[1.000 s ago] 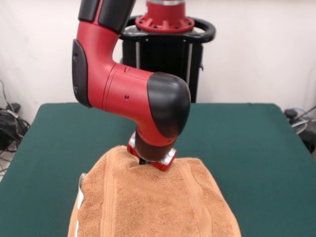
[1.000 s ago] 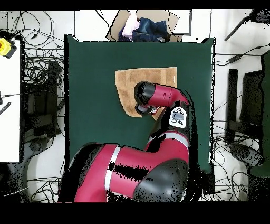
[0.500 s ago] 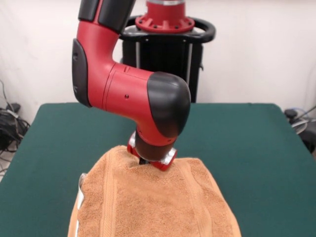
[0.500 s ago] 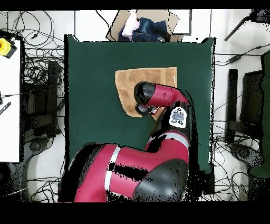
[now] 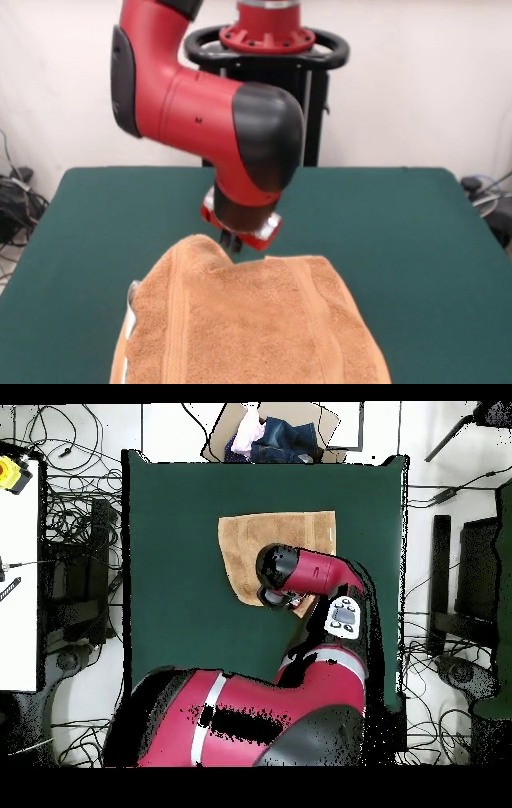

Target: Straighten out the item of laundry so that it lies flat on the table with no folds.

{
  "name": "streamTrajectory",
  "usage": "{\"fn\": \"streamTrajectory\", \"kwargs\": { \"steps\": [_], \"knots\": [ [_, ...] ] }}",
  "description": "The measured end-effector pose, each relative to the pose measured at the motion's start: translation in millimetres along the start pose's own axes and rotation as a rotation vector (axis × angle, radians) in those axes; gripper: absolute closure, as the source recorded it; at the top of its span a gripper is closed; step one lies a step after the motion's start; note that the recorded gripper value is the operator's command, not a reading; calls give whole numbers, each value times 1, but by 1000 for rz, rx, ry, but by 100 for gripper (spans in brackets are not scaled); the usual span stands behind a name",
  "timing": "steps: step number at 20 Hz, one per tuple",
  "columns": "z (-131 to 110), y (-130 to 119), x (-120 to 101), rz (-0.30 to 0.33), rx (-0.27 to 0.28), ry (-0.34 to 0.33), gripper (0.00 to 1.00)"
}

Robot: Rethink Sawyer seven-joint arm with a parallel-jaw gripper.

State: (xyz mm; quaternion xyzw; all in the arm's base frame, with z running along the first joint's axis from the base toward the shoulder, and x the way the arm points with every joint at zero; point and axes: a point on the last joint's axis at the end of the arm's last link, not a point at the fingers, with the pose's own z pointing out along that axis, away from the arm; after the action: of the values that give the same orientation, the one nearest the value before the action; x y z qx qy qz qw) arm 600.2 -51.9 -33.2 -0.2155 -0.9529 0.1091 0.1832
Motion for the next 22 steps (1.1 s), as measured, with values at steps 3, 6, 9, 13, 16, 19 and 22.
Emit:
{"fn": "streamTrajectory", "kwargs": {
  "steps": [3, 6, 9, 13, 16, 19, 22],
  "knots": [
    [-1, -24, 15, 11, 37, 5, 100],
    [6, -43, 31, 3, 75, -3, 100],
    [16, -58, 44, -8, 106, -12, 100],
    [29, -69, 59, -30, 130, -28, 100],
    [33, -72, 63, -44, 135, -45, 0],
    [33, -72, 63, -47, 134, -59, 0],
    [33, -72, 60, -47, 130, -74, 0]
  ]
}}
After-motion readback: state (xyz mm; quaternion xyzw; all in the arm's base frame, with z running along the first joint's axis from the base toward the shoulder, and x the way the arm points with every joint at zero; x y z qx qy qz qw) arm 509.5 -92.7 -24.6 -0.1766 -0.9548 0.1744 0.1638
